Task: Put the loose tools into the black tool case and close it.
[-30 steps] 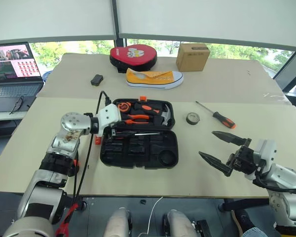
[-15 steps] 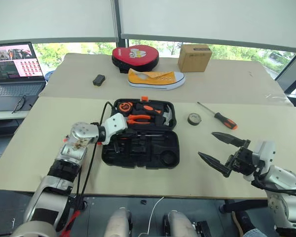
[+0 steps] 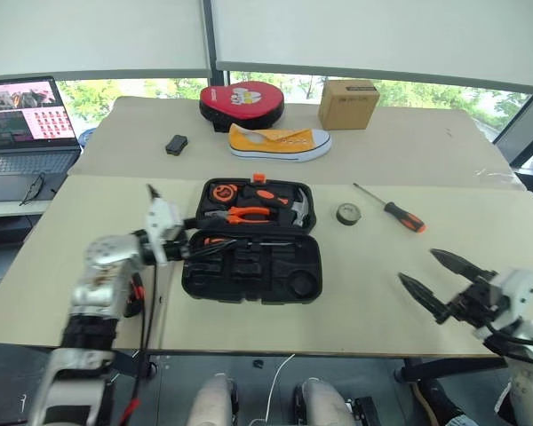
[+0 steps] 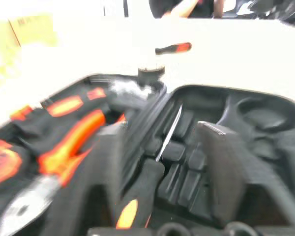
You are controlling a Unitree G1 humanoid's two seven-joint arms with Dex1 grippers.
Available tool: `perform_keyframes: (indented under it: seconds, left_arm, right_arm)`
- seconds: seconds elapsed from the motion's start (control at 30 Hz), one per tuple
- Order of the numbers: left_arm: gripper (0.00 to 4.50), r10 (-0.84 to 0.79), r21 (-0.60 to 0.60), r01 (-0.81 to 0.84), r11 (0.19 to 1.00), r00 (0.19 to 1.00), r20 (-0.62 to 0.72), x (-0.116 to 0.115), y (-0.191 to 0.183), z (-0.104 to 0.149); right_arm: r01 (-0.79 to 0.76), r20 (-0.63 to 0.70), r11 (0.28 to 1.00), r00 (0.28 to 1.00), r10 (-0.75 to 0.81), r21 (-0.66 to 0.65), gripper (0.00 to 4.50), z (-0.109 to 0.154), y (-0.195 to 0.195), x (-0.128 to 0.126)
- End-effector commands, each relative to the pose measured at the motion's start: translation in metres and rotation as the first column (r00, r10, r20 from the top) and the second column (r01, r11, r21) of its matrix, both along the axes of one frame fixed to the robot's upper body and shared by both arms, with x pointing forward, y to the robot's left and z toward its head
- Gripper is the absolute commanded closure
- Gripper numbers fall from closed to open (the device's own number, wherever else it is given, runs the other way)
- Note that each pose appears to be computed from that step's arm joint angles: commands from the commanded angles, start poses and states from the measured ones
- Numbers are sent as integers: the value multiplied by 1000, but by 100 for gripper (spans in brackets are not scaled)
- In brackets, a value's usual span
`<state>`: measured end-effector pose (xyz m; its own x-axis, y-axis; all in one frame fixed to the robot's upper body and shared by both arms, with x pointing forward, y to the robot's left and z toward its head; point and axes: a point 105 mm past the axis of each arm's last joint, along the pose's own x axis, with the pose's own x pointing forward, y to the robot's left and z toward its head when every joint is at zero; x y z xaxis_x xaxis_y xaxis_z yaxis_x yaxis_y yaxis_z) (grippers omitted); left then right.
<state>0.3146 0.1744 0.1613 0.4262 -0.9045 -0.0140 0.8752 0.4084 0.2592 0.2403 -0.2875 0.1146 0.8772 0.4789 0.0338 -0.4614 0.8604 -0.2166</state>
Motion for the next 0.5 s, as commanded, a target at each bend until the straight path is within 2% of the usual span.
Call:
perform_keyframes:
  seconds: [0.03, 0.17, 0.23, 0.33, 0.5]
  left_arm:
    - [8, 21, 3, -21, 1000, 996, -82, -32, 31, -8]
    - [8, 46, -131, -60, 990, 993, -113, -60, 46, 2]
    - [8, 29, -178, -53, 983, 991, -134, -64, 39, 6]
    - [8, 8, -186, -39, 982, 986, -165, -66, 29, 3]
    - [8, -27, -176, -3, 984, 985, -168, -60, 12, -3]
  right_arm:
    - [140, 9, 989, 990, -140, -45, 0, -7, -33, -13]
    - [204, -3, 977, 979, -205, -66, 0, -12, -47, -9]
    - [187, 10, 980, 982, -187, -72, 0, -2, -46, 11]
    - [135, -17, 983, 990, -138, -122, 0, 11, -42, 48]
    - [65, -186, 970, 976, -110, -232, 0, 18, -39, 116]
